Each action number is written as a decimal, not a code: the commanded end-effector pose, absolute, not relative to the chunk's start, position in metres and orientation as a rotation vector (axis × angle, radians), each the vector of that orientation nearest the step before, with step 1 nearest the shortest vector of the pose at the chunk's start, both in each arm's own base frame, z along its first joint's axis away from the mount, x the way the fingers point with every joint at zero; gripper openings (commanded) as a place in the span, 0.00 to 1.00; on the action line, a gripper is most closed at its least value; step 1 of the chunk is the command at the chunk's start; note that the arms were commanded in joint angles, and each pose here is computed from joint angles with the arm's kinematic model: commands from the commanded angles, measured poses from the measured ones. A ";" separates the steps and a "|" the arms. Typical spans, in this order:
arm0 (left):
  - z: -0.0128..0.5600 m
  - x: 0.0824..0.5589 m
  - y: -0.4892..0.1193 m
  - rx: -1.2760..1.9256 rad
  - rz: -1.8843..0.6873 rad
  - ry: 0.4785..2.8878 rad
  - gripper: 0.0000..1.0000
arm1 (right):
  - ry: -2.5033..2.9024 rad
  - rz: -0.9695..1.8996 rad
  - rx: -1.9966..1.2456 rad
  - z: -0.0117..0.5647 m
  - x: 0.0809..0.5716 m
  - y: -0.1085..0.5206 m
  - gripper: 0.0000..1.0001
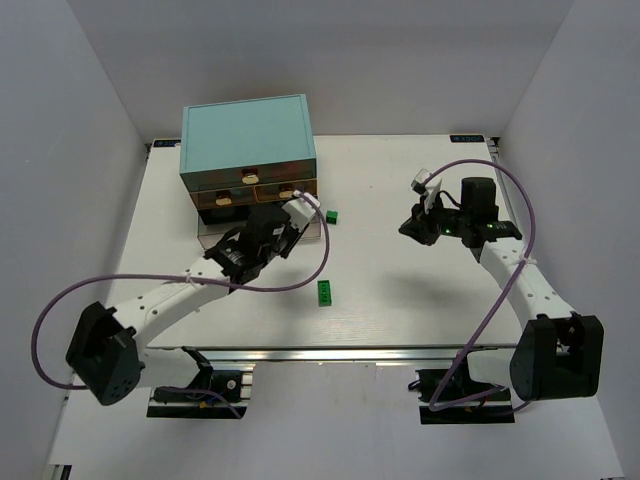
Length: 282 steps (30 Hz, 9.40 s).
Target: Sort the legos into containers by color
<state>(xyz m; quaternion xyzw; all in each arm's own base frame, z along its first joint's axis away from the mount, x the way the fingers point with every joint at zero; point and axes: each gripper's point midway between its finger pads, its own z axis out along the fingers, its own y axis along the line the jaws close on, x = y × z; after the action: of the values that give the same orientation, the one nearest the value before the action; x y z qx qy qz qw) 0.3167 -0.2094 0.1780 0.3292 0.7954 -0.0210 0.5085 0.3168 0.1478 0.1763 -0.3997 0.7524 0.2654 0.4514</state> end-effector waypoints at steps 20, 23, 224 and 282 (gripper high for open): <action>0.170 0.429 -0.165 0.979 0.675 1.834 0.06 | 1.711 0.713 -1.024 0.208 0.304 0.162 0.22; 0.160 0.434 -0.155 0.976 0.751 1.839 0.10 | 1.706 0.704 -1.026 0.209 0.304 0.162 0.26; 0.286 0.281 -0.131 0.329 -0.170 1.509 0.81 | 1.436 0.342 -1.528 0.170 0.416 0.407 0.61; 0.034 0.234 -0.296 0.047 0.144 2.512 0.74 | 1.808 0.440 -0.545 0.233 0.290 0.143 0.71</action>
<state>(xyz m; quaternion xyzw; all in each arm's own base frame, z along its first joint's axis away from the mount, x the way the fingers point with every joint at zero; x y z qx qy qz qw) 0.2272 -0.2968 0.0253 0.0425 0.9573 0.0604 0.2794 0.2842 0.1463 0.2211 -0.2367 0.7826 0.1948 0.5419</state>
